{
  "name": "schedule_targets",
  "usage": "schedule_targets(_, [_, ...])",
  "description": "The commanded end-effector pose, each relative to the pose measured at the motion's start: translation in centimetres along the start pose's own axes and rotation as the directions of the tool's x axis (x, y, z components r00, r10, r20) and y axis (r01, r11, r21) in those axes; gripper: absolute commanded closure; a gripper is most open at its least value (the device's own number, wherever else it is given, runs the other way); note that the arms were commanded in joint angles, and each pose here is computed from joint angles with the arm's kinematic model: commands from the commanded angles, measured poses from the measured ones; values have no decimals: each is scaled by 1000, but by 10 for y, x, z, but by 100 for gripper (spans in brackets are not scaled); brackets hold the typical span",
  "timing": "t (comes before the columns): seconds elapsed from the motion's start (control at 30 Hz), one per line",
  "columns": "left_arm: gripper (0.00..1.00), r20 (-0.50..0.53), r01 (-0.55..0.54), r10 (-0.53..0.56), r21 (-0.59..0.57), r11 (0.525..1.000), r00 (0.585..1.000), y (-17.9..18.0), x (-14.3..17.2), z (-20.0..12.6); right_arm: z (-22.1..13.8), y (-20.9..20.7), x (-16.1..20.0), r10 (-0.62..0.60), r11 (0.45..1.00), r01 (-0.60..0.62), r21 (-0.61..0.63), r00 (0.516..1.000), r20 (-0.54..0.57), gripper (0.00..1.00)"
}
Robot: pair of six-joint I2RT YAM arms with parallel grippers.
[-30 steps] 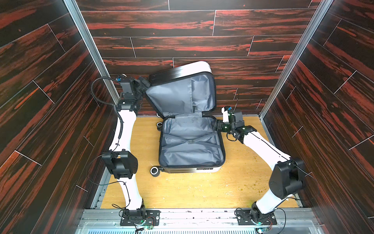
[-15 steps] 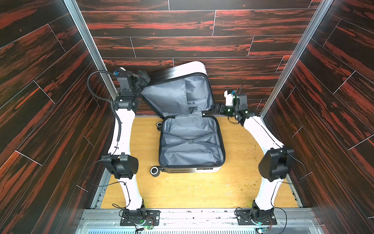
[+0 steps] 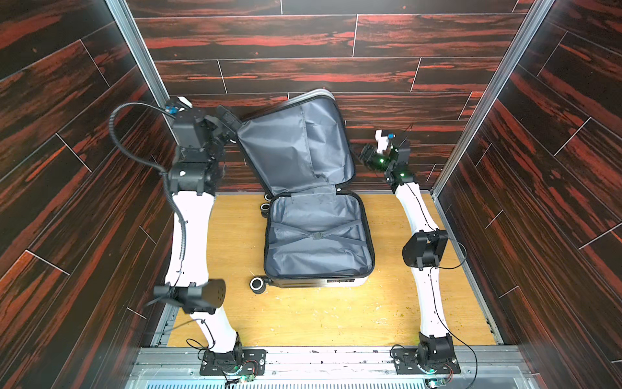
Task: Open the suitcase zippers
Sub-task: Open the suitcase at the center of the board, then reset both arms
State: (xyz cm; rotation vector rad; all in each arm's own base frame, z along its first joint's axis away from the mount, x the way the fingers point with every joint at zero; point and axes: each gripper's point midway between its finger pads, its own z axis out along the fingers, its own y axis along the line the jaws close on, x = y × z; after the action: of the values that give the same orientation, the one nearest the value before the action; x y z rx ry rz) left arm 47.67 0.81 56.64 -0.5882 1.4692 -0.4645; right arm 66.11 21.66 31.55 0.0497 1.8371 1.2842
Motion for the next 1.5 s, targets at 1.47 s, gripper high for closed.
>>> schedule_targets(1.47, [0,-368,-593,508,-167,788,779,335,339,-77,-336,-156,181,-624,533,414,738,781,12,1])
